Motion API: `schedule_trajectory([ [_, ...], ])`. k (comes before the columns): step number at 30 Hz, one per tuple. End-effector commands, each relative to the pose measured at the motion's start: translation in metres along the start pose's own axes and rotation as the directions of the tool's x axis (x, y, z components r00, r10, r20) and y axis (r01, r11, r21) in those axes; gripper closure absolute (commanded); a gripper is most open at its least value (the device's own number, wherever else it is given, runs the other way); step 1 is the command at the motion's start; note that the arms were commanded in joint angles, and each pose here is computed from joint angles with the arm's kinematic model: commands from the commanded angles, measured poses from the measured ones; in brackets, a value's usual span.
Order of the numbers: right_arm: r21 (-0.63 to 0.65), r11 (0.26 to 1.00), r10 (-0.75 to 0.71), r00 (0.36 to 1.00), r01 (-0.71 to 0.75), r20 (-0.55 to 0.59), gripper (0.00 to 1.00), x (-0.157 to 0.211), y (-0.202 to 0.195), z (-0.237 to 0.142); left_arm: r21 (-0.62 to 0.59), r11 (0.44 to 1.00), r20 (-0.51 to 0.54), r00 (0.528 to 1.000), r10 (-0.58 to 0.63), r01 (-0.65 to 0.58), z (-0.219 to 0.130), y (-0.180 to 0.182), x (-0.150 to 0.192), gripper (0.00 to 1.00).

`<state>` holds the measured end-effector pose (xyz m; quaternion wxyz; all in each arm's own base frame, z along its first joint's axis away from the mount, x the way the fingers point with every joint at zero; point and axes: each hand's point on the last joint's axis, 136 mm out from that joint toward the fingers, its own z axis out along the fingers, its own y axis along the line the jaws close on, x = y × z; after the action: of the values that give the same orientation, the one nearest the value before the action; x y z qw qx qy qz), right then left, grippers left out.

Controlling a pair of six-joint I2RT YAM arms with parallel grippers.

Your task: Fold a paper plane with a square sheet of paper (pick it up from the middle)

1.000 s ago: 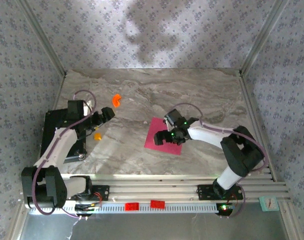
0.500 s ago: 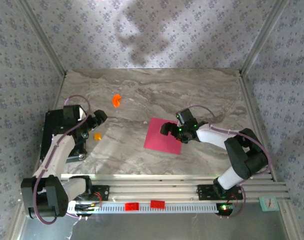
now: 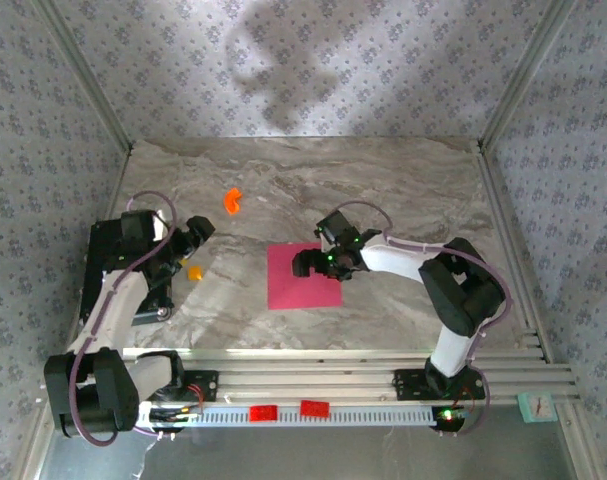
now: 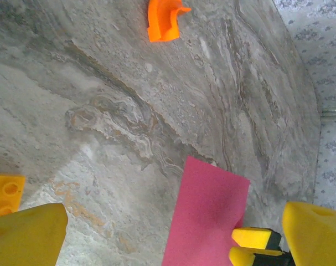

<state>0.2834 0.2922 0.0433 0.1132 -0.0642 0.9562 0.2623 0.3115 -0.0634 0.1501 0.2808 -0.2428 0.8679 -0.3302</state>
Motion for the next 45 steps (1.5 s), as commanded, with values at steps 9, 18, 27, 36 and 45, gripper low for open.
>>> schedule_trajectory([
  [9,-0.114,0.967,0.250,0.937,-0.228,0.246,0.04,-0.030,-0.015,-0.073,0.005,0.982,-0.205,0.961,0.183,-0.186,0.032,-0.053,0.052,0.02],
  [18,-0.049,0.904,0.418,0.853,-0.424,0.312,0.02,-0.006,-0.104,-0.128,-0.185,0.910,-0.446,0.857,0.259,-0.372,0.080,-0.073,0.130,0.03],
  [27,-0.015,0.863,0.480,0.812,-0.504,0.331,0.01,0.015,-0.135,-0.141,-0.338,0.760,-0.622,0.738,0.263,-0.555,0.118,-0.071,0.190,0.00],
  [36,-0.001,0.849,0.500,0.804,-0.528,0.321,0.01,0.024,-0.144,-0.141,-0.387,0.626,-0.682,0.667,0.299,-0.677,0.134,-0.065,0.200,0.00],
  [45,-0.005,0.844,0.510,0.798,-0.537,0.320,0.01,0.023,-0.145,-0.143,-0.366,0.653,-0.701,0.658,0.274,-0.663,0.149,-0.061,0.211,0.00],
])
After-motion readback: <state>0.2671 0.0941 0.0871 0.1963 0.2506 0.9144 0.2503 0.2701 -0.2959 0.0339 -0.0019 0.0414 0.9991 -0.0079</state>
